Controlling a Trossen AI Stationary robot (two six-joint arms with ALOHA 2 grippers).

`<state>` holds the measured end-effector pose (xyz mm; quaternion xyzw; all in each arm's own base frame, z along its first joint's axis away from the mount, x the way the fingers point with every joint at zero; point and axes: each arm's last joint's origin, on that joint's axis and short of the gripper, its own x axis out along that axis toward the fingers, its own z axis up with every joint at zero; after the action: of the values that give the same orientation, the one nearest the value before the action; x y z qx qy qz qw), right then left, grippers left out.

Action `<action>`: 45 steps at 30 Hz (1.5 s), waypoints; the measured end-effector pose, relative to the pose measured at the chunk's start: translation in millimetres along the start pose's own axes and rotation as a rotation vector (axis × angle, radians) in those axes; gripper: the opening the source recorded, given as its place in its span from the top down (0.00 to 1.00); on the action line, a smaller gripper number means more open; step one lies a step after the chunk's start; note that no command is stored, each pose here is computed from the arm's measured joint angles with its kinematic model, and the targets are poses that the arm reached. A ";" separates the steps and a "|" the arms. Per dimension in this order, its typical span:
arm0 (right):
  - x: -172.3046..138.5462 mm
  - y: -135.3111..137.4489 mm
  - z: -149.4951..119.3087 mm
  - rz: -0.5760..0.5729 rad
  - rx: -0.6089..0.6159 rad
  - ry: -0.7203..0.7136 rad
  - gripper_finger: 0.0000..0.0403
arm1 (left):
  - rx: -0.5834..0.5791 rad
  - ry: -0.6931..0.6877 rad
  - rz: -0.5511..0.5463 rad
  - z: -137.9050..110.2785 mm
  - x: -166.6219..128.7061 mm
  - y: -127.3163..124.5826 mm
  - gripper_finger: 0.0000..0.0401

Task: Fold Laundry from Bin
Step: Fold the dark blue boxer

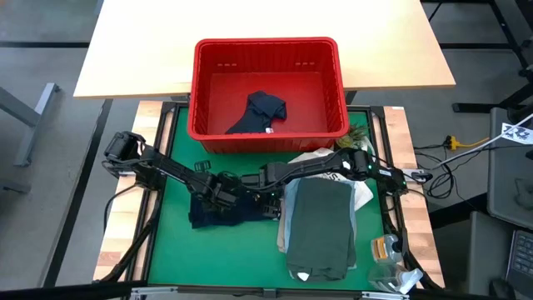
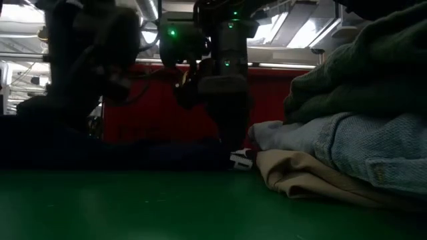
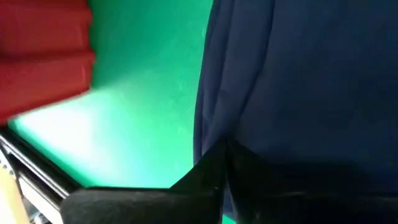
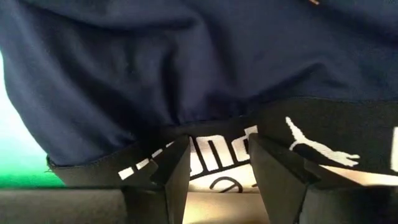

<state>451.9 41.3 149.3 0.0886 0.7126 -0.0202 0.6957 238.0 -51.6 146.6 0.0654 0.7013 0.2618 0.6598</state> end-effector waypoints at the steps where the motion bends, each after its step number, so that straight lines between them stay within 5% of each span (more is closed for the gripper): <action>1: 0.5 -0.1 -0.3 0.000 0.000 0.001 0.59 | 0.004 0.013 0.008 -3.5 4.5 0.2 0.99; 11: 1.3 0.3 0.5 0.001 -0.002 -0.008 0.59 | -0.052 0.147 0.085 -30.5 34.9 9.3 1.00; 20: 1.9 0.1 0.6 0.001 -0.002 -0.007 0.59 | -0.051 0.178 0.094 -32.6 33.3 10.7 1.00; 39: -42.4 3.8 14.5 -0.087 -0.011 -0.125 0.59 | 0.063 0.151 0.132 -23.1 -22.9 1.3 0.99; 45: -45.7 5.2 15.0 -0.079 -0.014 -0.135 0.59 | 0.086 0.094 0.048 -20.0 -48.2 -12.3 0.99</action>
<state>468.2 39.7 194.8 0.0540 0.6673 -0.0484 0.7413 227.8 -88.8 183.8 0.0983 0.7404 0.2500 0.6161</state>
